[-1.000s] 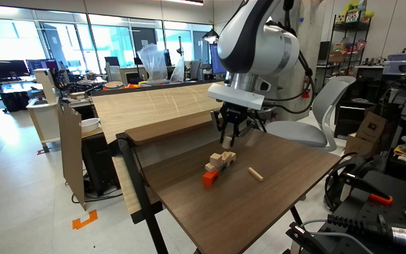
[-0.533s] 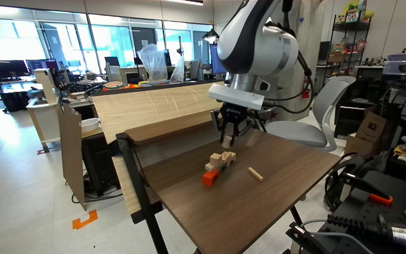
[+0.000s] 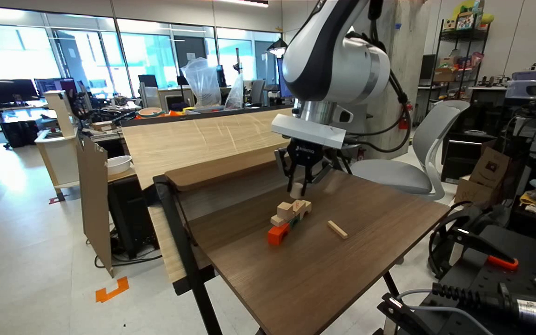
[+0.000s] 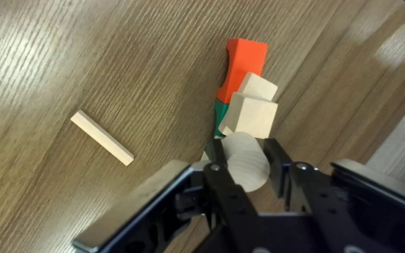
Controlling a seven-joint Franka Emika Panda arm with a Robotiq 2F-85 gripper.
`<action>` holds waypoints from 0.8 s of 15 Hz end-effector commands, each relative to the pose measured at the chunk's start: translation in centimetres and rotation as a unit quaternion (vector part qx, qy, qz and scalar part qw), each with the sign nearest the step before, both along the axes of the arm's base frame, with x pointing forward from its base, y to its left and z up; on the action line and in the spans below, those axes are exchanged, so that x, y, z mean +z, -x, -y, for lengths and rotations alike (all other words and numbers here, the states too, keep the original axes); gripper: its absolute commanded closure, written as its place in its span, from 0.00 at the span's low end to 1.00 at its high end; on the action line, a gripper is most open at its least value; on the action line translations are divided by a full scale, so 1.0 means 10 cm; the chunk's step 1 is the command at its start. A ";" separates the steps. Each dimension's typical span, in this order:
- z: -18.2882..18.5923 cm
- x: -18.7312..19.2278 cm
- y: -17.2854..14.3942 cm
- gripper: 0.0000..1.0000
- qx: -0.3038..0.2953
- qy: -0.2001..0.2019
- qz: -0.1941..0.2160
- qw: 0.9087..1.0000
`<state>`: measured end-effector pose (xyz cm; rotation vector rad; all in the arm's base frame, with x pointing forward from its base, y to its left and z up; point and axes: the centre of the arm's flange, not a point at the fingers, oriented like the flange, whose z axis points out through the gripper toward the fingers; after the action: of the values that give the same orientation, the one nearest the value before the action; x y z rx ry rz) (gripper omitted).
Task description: Put the cylindrical block on top of the stacked blocks
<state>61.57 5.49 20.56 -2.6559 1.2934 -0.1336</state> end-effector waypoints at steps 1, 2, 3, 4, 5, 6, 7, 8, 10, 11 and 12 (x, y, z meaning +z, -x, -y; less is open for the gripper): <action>-0.06 -0.02 -0.10 0.92 0.011 0.005 0.007 1.000; -0.07 -0.03 -0.10 0.92 0.012 0.005 0.008 1.000; -0.09 -0.03 -0.11 0.92 0.013 0.005 0.008 1.000; -0.10 -0.03 -0.11 0.92 0.014 0.005 0.008 1.000; -0.11 -0.04 -0.11 0.92 0.016 0.005 0.008 1.000; -0.12 -0.04 -0.12 0.92 0.017 0.005 0.008 1.000; -0.14 -0.05 -0.12 0.92 0.018 0.005 0.008 1.000; -0.15 -0.05 -0.13 0.92 0.019 0.005 0.009 1.000; -0.17 -0.05 -0.14 0.92 0.021 0.004 0.009 1.000; -0.19 -0.05 -0.14 0.92 0.023 0.004 0.009 1.000; -0.20 -0.05 -0.14 0.92 0.024 0.004 0.009 1.000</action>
<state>62.00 6.83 20.32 -2.6717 1.2534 -0.1372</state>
